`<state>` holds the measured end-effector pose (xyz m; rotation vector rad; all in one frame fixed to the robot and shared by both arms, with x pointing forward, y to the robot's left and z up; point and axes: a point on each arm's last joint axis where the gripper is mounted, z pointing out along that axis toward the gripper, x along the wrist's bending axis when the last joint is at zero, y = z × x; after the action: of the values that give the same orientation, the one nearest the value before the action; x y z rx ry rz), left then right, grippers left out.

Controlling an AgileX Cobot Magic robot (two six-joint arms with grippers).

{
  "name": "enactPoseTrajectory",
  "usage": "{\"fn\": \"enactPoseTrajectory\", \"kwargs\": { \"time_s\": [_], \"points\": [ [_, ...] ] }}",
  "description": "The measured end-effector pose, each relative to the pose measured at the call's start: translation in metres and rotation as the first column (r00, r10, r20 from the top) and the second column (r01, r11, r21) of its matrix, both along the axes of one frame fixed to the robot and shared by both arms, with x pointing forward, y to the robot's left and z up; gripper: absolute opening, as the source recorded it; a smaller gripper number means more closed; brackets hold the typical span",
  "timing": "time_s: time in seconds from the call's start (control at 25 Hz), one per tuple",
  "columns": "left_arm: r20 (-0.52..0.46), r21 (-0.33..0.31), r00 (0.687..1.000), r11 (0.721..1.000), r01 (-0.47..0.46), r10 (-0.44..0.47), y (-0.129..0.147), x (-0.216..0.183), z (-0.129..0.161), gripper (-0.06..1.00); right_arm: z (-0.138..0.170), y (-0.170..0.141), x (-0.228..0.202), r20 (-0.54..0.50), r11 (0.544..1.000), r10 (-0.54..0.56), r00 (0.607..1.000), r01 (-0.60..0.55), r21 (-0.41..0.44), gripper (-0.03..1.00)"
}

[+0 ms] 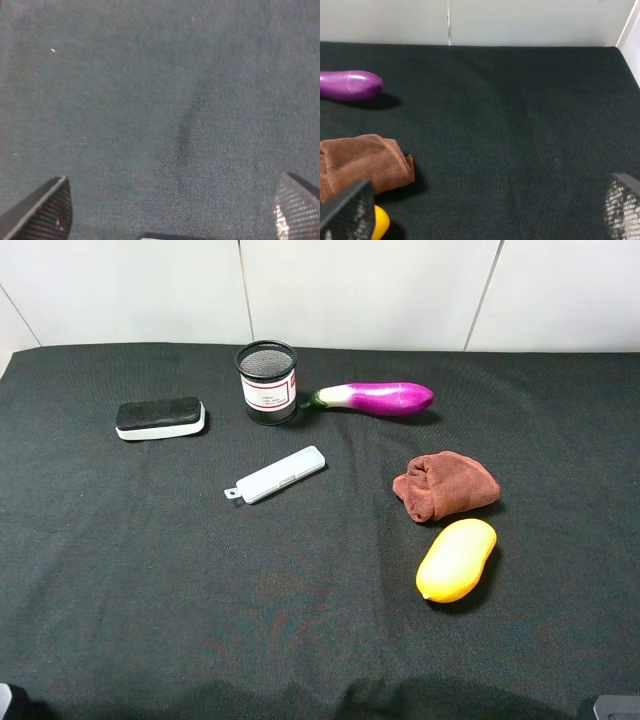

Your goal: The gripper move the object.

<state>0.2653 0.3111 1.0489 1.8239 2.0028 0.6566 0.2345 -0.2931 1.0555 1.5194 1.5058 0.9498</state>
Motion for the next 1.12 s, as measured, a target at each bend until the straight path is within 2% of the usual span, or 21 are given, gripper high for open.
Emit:
{"fn": "enactPoseTrajectory", "kwargs": {
  "time_s": [0.2, 0.32, 0.88, 1.12],
  "points": [
    [0.129, -0.026, 0.992, 1.0, 0.016, -0.013, -0.002, -0.02, 0.0, 0.84, 0.0, 0.0, 0.0, 0.0, 1.0, 0.002, 1.0, -0.002, 0.003, 0.69],
    [0.172, -0.032, 0.985, 0.999, 0.024, -0.018, -0.002, -0.027, -0.001, 0.84, 0.0, 0.0, 0.0, 0.0, 1.0, 0.003, 1.0, -0.003, 0.005, 0.69],
    [0.301, -0.043, 0.953, 0.997, 0.06, -0.045, -0.002, -0.046, -0.005, 0.84, 0.0, 0.001, 0.0, 0.001, 1.0, 0.004, 1.0, -0.004, 0.006, 0.69],
    [0.32, -0.042, 0.946, 0.997, 0.062, -0.046, -0.002, -0.045, -0.006, 0.84, 0.0, 0.001, 0.0, 0.001, 1.0, 0.004, 1.0, -0.004, 0.006, 0.69]
  ]
}}
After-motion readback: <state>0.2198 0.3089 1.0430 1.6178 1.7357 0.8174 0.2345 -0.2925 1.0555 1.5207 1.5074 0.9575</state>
